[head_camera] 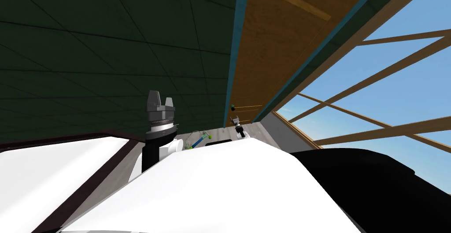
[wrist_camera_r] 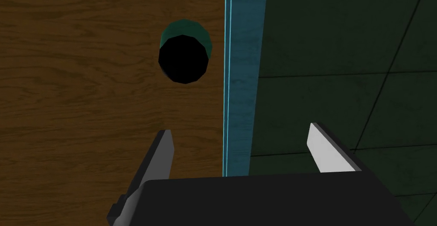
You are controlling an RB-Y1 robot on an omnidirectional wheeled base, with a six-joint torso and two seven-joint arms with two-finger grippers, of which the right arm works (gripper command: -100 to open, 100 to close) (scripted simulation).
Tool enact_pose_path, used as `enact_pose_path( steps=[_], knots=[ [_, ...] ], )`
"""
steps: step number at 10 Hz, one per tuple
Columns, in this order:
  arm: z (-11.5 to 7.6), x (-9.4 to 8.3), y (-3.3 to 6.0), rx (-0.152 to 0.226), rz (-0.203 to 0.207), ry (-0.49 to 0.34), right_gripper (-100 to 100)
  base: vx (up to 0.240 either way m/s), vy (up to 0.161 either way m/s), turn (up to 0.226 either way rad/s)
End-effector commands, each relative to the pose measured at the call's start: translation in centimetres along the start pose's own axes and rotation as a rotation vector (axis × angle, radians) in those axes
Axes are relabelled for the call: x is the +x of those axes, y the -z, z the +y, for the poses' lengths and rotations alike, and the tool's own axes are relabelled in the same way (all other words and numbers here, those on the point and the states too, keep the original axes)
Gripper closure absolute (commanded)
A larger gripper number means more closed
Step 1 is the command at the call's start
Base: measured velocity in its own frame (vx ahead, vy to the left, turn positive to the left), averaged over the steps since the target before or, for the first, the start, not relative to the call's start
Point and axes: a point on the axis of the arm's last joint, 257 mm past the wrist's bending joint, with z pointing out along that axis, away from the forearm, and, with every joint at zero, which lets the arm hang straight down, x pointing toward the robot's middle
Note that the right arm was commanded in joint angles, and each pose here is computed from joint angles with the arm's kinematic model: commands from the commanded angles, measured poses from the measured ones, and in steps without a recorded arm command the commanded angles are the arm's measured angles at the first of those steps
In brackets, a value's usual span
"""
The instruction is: Pull the door open
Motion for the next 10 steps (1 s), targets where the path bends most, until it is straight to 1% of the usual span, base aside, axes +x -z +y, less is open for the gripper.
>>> enact_pose_path(
  steps=[1, 2, 4, 9, 10],
  knots=[
    [-0.4, 0.1, -0.3, 0.011, 0.001, 0.002, -100, 0.001, 0.014, 0.083],
    [-0.5, 0.1, -0.5, 0.018, 0.001, -0.001, -100, 0.058, -0.002, 0.068],
    [-0.2, 0.1, -0.89, 0.028, 0.002, -0.012, -100, 0.145, -0.032, 0.029],
    [0.9, 0.2, -1.43, 0.04, 0.002, -0.04, -100, 0.182, -0.05, -0.08],
    [1.1, 0.2, -1.49, 0.041, 0.002, -0.044, -100, 0.079, -0.045, 0.066]
  ],
)
